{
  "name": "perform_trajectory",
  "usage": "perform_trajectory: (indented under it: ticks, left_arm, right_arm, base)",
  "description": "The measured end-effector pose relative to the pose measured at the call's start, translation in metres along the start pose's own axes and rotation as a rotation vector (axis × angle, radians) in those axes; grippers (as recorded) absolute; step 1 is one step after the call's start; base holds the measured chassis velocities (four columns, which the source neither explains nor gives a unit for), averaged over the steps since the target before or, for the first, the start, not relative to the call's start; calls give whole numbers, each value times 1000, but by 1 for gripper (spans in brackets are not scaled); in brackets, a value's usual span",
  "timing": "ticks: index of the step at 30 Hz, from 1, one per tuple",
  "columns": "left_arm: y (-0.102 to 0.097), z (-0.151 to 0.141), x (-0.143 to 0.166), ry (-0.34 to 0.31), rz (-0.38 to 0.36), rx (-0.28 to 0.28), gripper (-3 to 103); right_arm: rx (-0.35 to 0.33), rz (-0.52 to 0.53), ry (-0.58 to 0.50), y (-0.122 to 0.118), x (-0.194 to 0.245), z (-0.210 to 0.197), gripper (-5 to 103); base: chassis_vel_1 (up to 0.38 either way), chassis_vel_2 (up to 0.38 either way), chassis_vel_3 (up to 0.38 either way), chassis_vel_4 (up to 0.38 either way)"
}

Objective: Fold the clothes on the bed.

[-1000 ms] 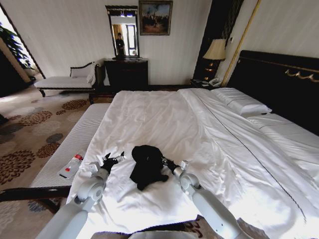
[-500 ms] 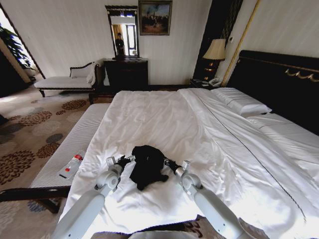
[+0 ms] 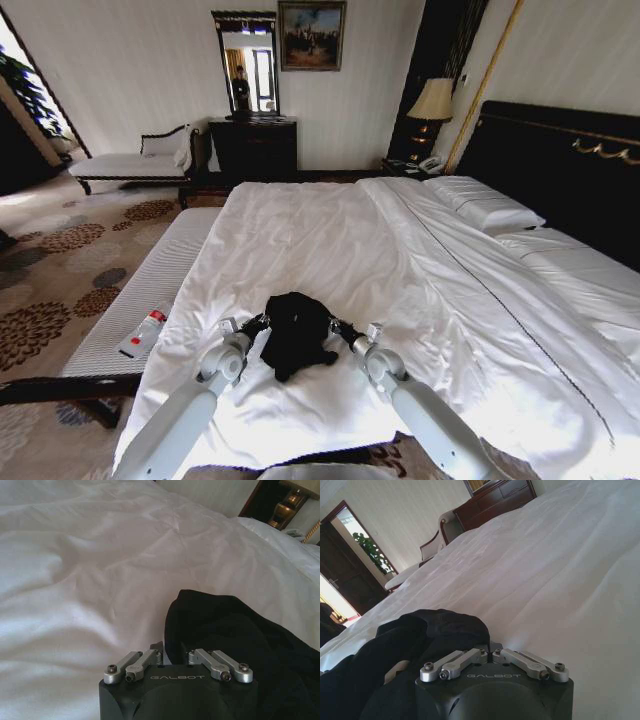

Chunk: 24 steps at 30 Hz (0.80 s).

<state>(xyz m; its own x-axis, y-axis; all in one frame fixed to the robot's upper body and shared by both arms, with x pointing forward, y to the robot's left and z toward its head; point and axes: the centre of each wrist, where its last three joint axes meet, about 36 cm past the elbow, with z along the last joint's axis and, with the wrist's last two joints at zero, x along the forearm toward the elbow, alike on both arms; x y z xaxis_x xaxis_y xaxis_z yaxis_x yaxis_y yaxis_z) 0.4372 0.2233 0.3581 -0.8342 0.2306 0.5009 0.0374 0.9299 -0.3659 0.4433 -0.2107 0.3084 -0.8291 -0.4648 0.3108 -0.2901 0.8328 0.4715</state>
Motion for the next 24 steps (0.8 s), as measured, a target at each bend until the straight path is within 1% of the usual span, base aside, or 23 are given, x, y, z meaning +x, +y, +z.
perform_trajectory:
  ticks: [1,2,5,6,14,18,20,22,24]
  left_arm:
    - [-1,0,-2,3,2,1,19]
    - [-1,0,-2,3,2,1,19]
    - [-4,-1,-4,4,8,5,3]
    - [-5,-1,-5,3,9,6,2]
    - [-7,-3,-4,-10,11,5,0]
    - [-9,-8,4,-31,18,-14,0]
    - [-11,-15,11,-51,29,-27,0]
    - [-14,-30,21,-76,53,-34,0]
    - [-15,-34,23,-82,58,-37,0]
  right_arm:
    - [0,1,-1,0,1,-1,0]
    - [0,1,-1,0,1,-1,0]
    - [1,4,-2,-2,2,-2,0]
    - [1,4,-3,-2,2,-2,0]
    - [-1,6,-6,-1,3,-2,0]
    - [-2,10,-15,2,5,-5,0]
    - [1,11,-29,5,8,-12,0]
    - [22,9,-50,11,16,-31,0]
    - [32,9,-55,12,19,-37,0]
  base:
    - [0,0,0,0]
    - [0,0,0,0]
    - [0,0,0,0]
    - [0,0,0,0]
    - [0,0,0,0]
    - [0,0,0,0]
    - [0,0,0,0]
    - [0,0,0,0]
    - [0,0,0,0]
